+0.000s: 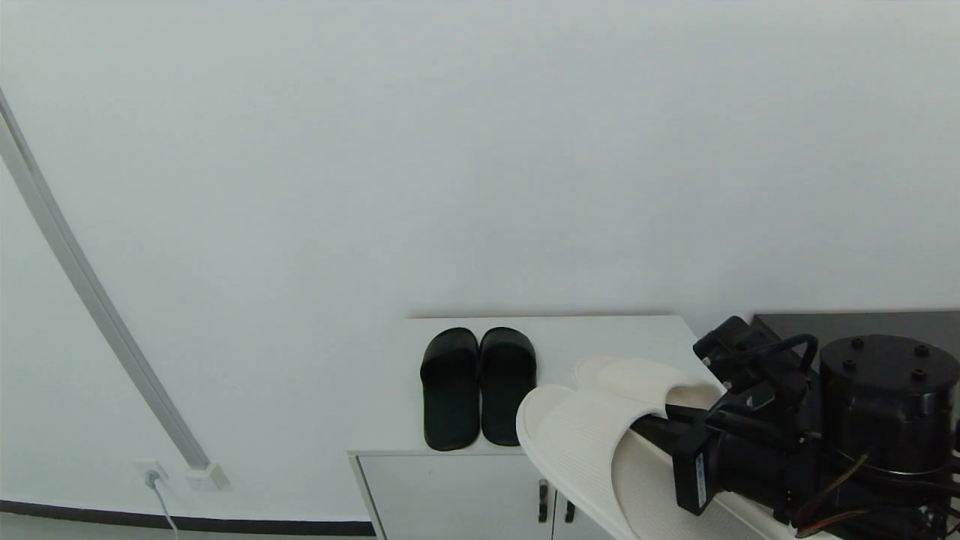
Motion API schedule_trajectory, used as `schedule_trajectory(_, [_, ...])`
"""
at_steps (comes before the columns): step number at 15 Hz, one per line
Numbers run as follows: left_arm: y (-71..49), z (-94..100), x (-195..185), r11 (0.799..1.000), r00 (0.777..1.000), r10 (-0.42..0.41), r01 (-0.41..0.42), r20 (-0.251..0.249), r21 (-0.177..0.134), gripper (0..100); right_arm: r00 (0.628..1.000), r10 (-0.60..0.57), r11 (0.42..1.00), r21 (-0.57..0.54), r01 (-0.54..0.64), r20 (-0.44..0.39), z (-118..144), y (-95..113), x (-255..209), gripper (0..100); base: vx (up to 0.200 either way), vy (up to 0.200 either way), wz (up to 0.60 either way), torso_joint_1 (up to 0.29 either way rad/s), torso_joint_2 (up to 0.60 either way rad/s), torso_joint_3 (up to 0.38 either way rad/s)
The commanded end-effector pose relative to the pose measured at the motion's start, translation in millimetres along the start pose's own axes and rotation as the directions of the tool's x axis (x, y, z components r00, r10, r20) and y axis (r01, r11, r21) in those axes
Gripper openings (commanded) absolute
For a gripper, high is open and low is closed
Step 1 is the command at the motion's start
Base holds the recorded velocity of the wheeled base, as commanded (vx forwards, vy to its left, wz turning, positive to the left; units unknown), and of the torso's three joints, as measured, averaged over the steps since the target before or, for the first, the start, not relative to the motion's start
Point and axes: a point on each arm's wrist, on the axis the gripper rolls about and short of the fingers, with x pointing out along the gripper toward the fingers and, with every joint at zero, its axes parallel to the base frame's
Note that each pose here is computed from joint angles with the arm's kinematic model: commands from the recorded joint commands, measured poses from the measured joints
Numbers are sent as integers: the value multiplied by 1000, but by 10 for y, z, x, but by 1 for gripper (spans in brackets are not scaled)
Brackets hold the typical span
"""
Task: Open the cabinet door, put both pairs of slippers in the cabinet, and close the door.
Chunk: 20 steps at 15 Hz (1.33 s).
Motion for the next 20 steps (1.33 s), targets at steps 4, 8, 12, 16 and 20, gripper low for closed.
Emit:
schedule_trajectory(4, [0, 0, 1, 1000, 1000, 0, 0, -1, 0, 0, 1000, 0, 1000, 0, 0, -6, -14, 2, 7, 0, -200, 0, 0, 9, 2, 5])
schedule_trajectory(8, [0, 0, 1, 1000, 1000, 0, 0, -1, 0, 0, 1000, -3, 1000, -2, 3, -12, -32, -3, 6, 0, -50, 0, 0, -3, 1, 1])
schedule_trajectory(12, [0, 0, 1, 1000, 1000, 0, 0, -1, 0, 0, 1000, -4, 1000, -7, 4, -20, -53, -6, 1, 0, 0, 0, 0, 0, 0, 0])
schedule_trajectory(16, [0, 0, 1, 1000, 1000, 0, 0, -1, 0, 0, 1000, -4, 1000, -7, 4, -20, -53, -6, 1, 0, 0, 0, 0, 0, 0, 0])
schedule_trajectory(20, [0, 0, 1, 1000, 1000, -1, 1, -1, 0, 0, 1000, -4, 1000, -7, 4, -23, -59, -6, 0, 0, 0, 0, 0, 0, 0, 0])
